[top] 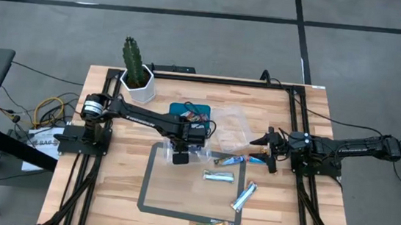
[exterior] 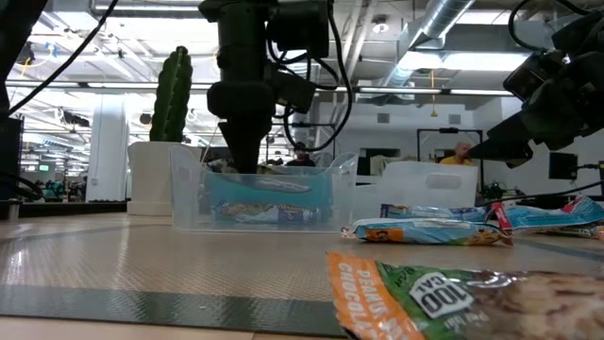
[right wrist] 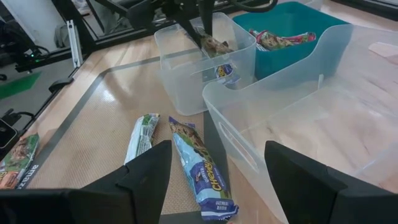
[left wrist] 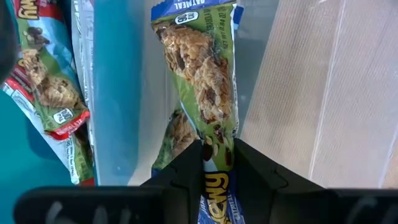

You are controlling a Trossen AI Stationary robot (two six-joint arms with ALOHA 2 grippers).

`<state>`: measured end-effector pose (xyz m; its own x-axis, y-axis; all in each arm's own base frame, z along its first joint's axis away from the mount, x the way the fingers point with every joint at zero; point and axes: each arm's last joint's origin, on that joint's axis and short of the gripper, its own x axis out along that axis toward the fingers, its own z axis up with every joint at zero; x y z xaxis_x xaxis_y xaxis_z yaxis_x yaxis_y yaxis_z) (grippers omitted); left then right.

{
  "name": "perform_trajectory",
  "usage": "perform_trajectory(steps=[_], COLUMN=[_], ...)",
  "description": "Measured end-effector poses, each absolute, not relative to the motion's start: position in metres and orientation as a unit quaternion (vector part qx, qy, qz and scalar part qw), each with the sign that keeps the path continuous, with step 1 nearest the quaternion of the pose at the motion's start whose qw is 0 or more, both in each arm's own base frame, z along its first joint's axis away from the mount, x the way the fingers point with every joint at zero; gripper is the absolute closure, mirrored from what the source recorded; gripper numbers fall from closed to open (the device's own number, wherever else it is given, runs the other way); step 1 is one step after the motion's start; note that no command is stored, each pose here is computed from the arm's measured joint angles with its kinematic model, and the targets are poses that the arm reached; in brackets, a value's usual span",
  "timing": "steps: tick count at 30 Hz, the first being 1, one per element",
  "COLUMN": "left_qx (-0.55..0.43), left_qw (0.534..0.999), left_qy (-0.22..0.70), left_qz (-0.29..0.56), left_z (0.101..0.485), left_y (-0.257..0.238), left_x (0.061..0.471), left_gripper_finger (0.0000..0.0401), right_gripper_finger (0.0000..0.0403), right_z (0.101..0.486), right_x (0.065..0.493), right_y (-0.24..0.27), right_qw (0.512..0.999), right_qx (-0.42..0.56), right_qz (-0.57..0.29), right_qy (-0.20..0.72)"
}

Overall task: Pick and place Granola Bars by type
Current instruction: Put the blue granola bar into the left transparent bin, then put the orange granola bar into the right transparent bin

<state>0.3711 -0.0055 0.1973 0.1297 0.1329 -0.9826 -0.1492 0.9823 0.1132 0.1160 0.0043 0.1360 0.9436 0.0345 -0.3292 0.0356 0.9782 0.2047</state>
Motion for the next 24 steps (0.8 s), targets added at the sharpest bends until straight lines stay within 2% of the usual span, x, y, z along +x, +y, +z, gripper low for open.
perform_trajectory(steps=[5, 15, 24], left_qx=[-0.005, -0.003, -0.014], left_qw=[0.754, 0.757, 0.795], left_qy=[0.65, 0.647, 0.6], left_qz=[0.093, 0.093, 0.09], left_z=[0.197, 0.199, 0.239], left_y=[-0.005, -0.007, -0.02], left_x=[0.372, 0.372, 0.358], left_gripper_finger=[0.0321, 0.0243, 0.0232], right_gripper_finger=[0.0154, 0.0154, 0.0154], right_z=[0.136, 0.136, 0.136], right_x=[0.116, 0.116, 0.116], right_y=[0.004, 0.004, 0.004], right_qw=[0.98, 0.98, 0.98], right_qx=[0.104, 0.104, 0.104], right_qz=[0.0, 0.0, 0.0], right_qy=[0.168, 0.168, 0.168])
